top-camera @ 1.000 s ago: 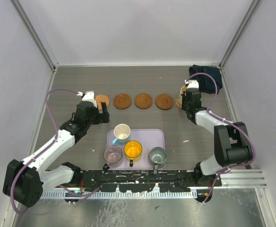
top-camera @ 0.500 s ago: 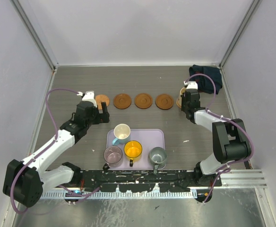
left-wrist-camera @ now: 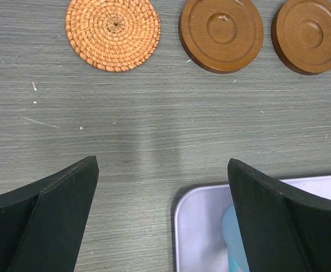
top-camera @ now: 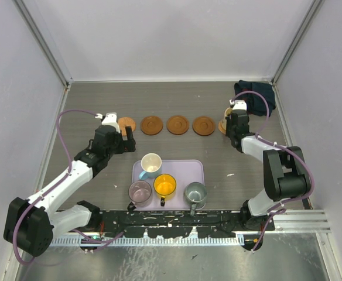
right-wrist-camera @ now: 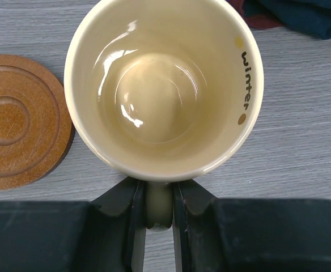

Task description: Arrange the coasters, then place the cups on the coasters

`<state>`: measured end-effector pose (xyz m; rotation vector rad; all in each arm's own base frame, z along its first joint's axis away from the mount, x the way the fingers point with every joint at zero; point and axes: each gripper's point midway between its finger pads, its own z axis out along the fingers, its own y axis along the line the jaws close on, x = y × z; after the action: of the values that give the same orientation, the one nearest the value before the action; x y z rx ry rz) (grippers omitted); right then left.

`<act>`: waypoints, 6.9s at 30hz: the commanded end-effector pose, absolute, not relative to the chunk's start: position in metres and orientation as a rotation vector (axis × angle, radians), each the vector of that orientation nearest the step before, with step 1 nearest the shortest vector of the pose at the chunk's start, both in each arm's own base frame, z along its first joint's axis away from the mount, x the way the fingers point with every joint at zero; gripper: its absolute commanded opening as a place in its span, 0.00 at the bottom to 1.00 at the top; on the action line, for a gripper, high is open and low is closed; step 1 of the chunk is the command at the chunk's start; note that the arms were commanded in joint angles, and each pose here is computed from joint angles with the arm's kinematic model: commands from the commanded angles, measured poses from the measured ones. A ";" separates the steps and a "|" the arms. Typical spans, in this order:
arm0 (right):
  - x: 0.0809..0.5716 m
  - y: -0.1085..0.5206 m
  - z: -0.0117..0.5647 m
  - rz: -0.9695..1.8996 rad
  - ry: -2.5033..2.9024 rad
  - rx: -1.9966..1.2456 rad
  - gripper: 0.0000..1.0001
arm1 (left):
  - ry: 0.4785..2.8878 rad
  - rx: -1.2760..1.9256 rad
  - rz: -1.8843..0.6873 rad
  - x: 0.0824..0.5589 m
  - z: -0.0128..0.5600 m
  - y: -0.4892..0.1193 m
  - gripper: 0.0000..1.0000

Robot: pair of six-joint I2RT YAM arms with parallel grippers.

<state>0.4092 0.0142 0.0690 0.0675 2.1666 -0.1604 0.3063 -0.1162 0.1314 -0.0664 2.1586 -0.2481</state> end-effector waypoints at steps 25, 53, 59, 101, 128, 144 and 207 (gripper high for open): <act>0.437 0.016 0.114 -0.109 1.975 0.115 0.01 | 2.081 -0.075 -0.302 0.321 0.155 -0.126 0.98; 0.435 0.017 0.110 -0.104 1.993 0.121 0.02 | 2.084 -0.081 -0.293 0.320 0.152 -0.124 0.98; 0.433 0.017 0.106 -0.105 2.003 0.121 0.02 | 2.088 -0.083 -0.297 0.320 0.151 -0.125 0.98; 0.403 0.008 0.121 -0.080 1.990 0.289 0.58 | 2.091 -0.081 -0.294 0.321 0.150 -0.125 0.98; 0.206 0.154 0.163 0.458 2.261 0.101 0.52 | 2.108 -0.050 -0.336 0.312 0.148 -0.130 0.98; 0.140 0.194 0.121 0.451 2.473 -0.197 0.46 | 2.125 -0.062 -0.361 0.308 0.147 -0.132 0.98; 0.188 0.206 0.149 0.106 2.292 -0.358 0.45 | 2.115 -0.087 -0.368 0.304 0.142 -0.130 0.98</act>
<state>0.1946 0.1953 0.1454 -0.3537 2.2584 0.0297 0.2993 -0.1265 0.1270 -0.0686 2.1766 -0.3313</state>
